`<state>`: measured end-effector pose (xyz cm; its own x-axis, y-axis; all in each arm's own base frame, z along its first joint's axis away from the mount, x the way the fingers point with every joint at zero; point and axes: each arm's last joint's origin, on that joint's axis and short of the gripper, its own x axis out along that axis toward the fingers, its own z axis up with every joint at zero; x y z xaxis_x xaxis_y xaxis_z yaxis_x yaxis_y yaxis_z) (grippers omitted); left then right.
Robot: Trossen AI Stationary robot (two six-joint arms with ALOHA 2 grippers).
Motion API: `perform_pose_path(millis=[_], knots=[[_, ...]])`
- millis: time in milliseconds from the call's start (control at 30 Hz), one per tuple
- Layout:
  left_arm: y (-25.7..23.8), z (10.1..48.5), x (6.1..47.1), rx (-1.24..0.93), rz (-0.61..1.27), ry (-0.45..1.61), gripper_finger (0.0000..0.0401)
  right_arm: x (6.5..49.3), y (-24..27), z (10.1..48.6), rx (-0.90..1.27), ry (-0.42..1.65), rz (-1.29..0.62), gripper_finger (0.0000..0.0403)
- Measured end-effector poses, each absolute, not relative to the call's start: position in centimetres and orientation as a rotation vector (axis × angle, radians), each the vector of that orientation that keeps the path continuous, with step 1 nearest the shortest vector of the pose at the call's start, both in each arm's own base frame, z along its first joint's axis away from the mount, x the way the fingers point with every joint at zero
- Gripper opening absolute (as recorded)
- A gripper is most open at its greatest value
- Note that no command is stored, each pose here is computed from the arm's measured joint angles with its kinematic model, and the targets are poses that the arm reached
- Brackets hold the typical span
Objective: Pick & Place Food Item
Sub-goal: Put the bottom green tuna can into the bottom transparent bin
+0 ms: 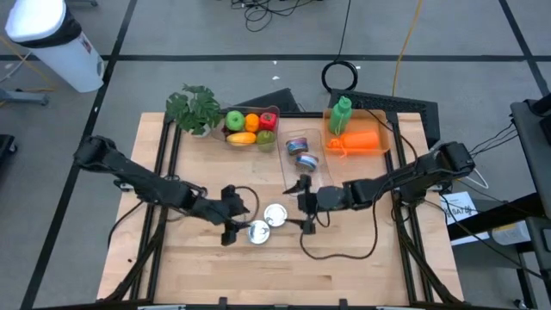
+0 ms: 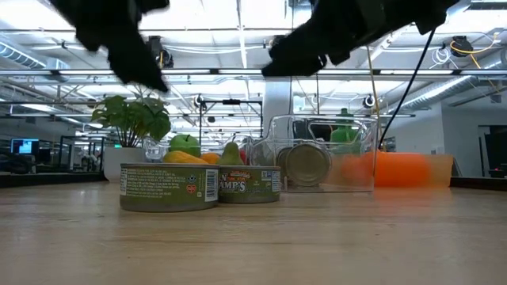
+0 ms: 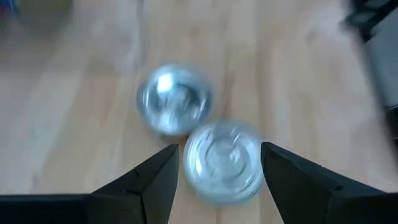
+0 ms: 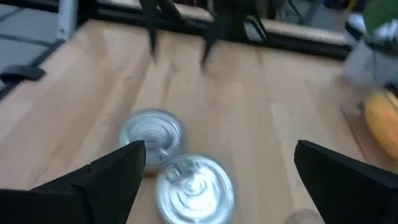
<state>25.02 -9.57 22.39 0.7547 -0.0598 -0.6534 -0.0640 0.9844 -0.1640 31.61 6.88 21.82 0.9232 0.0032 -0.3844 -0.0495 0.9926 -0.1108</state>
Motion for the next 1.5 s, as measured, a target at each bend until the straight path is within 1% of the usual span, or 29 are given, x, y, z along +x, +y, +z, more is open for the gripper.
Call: perform_pose_path(millis=[100, 267, 400, 667, 867, 967, 1033, 1367, 1500], knots=[[-9.8, 20.0, 25.9, -0.213, 0.071, 0.801, 0.0237, 31.7, 7.5, 21.9, -0.134, 0.374, 0.048, 0.0391], [-9.9, 16.4, 27.0, -0.282, 0.263, 0.87, 0.0237, 31.7, 7.7, 22.0, -0.124, 0.356, 0.051, 0.0391], [-10.0, 14.7, 27.3, -0.315, 0.328, 0.916, 0.0237, 31.7, 7.7, 22.1, -0.12, 0.347, 0.051, 0.0391], [-9.4, 13.9, 26.2, -0.337, 0.525, 0.968, 0.0237, 31.7, 7.7, 22.2, -0.11, 0.343, 0.049, 0.0391], [-8.7, 13.4, 24.8, -0.385, 0.682, 1.059, 0.0236, 31.7, 7.7, 22.1, -0.111, 0.343, 0.05, 0.0391], [-8.7, 13.0, 24.3, -0.419, 0.7, 1.124, 0.0236, 31.7, 7.7, 22.1, -0.111, 0.343, 0.05, 0.0391], [-8.5, 13.2, 24.3, -0.425, 0.702, 1.125, 0.0236, 31.7, 7.7, 22.1, -0.111, 0.343, 0.05, 0.0391], [-8.3, 13.3, 23.9, -0.284, 0.758, 1.079, 0.0235, 31.7, 7.7, 22.2, -0.111, 0.339, 0.049, 0.0391], [-8.0, 13.8, 23.7, -0.236, 0.77, 1.057, 0.0218, 31.7, 7.7, 22.2, -0.111, 0.339, 0.049, 0.0391]])
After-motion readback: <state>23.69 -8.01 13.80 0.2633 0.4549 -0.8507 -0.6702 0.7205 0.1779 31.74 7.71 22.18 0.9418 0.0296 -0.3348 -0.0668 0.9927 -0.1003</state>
